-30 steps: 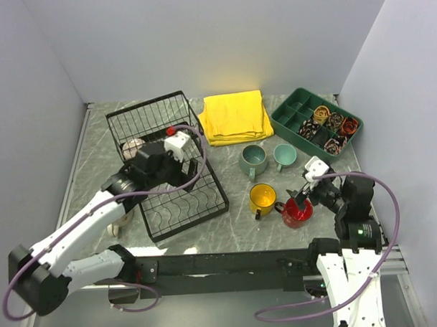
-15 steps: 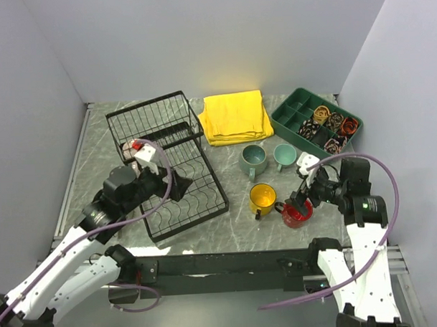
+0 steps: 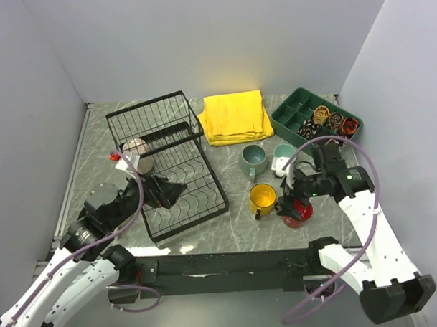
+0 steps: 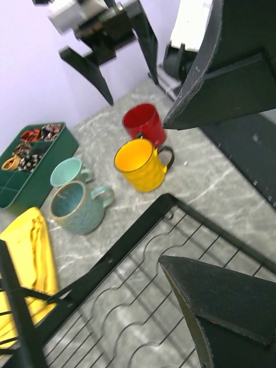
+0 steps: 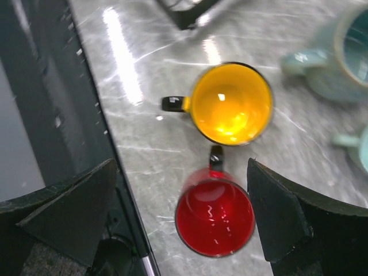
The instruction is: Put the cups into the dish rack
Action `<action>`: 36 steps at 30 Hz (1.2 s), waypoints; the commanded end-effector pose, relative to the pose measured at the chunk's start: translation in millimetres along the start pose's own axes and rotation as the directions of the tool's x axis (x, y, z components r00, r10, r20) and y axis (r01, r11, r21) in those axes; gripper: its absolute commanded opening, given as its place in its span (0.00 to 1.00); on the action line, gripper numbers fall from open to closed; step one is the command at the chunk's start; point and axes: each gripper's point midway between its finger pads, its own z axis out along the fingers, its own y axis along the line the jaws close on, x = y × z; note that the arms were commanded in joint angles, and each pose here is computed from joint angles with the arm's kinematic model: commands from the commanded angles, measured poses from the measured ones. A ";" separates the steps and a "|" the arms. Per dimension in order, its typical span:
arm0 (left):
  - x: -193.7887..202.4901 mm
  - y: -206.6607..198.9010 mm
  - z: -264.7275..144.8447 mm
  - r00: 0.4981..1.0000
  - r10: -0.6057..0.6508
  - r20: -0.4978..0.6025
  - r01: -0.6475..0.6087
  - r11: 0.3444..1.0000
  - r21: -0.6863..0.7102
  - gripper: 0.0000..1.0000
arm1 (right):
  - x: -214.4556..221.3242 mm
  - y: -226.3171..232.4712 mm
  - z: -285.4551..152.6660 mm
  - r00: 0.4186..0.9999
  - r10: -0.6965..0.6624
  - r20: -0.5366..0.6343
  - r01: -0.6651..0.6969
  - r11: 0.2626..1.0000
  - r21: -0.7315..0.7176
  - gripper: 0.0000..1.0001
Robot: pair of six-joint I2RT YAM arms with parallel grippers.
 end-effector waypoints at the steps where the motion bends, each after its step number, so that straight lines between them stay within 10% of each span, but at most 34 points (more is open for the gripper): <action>1: 8.1 -7.2 -7.1 0.993 -0.119 -0.020 0.120 0.992 0.027 0.96 | -13.3 9.2 6.6 0.994 -0.097 -0.043 0.096 0.995 -0.028 1.00; 12: 12.5 -6.1 -24.2 0.976 -0.218 0.019 0.217 0.975 0.041 0.96 | -27.7 -21.4 31.0 0.973 -0.223 -0.059 0.222 0.975 -0.032 1.00; 20: 3.8 -17.8 -40.1 0.956 -0.286 0.058 0.279 0.954 0.106 0.96 | -37.3 -62.5 63.3 0.965 -0.224 -0.134 0.210 0.971 -0.114 0.75; 36: 5.7 -17.6 -44.0 0.943 -0.327 0.066 0.318 0.941 0.118 0.96 | 22.9 -90.0 115.5 0.937 -0.197 -0.287 0.156 0.975 -0.158 0.64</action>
